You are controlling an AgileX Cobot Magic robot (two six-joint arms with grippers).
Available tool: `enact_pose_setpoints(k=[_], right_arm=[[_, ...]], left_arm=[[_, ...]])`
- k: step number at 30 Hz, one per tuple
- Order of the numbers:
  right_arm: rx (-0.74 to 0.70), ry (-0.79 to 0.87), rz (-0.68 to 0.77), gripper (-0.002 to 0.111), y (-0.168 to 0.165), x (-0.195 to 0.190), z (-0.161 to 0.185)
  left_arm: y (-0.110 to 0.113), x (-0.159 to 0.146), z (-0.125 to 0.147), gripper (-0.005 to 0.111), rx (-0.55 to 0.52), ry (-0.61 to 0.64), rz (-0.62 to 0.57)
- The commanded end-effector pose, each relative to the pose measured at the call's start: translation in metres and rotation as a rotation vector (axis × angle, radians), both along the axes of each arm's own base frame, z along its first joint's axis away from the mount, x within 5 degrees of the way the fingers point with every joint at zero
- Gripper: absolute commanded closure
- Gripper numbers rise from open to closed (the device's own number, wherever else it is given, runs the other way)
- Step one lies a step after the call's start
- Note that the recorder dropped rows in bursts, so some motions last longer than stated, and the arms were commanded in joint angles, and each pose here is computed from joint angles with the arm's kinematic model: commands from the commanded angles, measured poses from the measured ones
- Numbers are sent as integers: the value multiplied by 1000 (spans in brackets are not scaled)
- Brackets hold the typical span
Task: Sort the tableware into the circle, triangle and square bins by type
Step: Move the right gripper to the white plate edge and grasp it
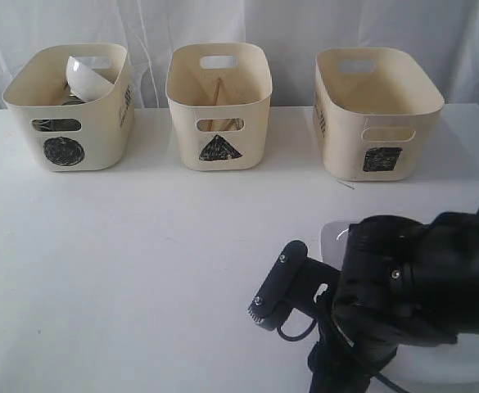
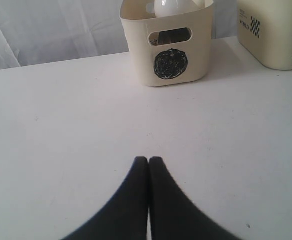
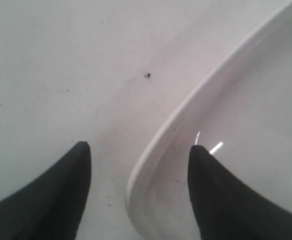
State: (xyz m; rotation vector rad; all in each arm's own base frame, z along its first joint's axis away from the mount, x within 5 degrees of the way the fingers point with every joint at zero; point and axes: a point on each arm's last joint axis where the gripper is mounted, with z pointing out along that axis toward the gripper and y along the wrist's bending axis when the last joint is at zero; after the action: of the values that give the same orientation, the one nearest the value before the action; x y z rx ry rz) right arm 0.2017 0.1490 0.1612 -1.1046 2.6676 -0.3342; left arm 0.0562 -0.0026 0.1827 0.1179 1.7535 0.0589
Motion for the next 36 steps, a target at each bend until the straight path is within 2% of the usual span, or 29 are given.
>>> enact_pose_setpoints(k=[1, 9, 11, 12, 14, 18, 25, 30, 36], right_arm=[[5, -14, -2, 54, -4, -5, -9], [-90, 3, -41, 55, -18, -13, -41], [-90, -2, -53, 68, -21, -15, -48], [-88, -5, -60, 86, -21, -15, -49], [-70, -15, -64, 108, -20, -15, -47], [22, -97, -78, 108, -17, -17, -23], [172, -314, -75, 108, -26, -32, 51], [255, -473, 4, 108, -29, -32, 107], [327, -573, -8, 108, -31, -31, 142]], left_arm=[[0, 0, -1, 107, -3, -5, 5], [0, 0, -1, 107, -3, -5, 5], [0, 0, -1, 107, -3, -5, 5], [0, 0, -1, 107, -3, -5, 5], [0, 0, -1, 107, -3, -5, 5], [0, 0, -1, 107, -3, -5, 5], [0, 0, -1, 107, -3, -5, 5], [0, 0, -1, 107, -3, -5, 5], [0, 0, -1, 107, -3, -5, 5]])
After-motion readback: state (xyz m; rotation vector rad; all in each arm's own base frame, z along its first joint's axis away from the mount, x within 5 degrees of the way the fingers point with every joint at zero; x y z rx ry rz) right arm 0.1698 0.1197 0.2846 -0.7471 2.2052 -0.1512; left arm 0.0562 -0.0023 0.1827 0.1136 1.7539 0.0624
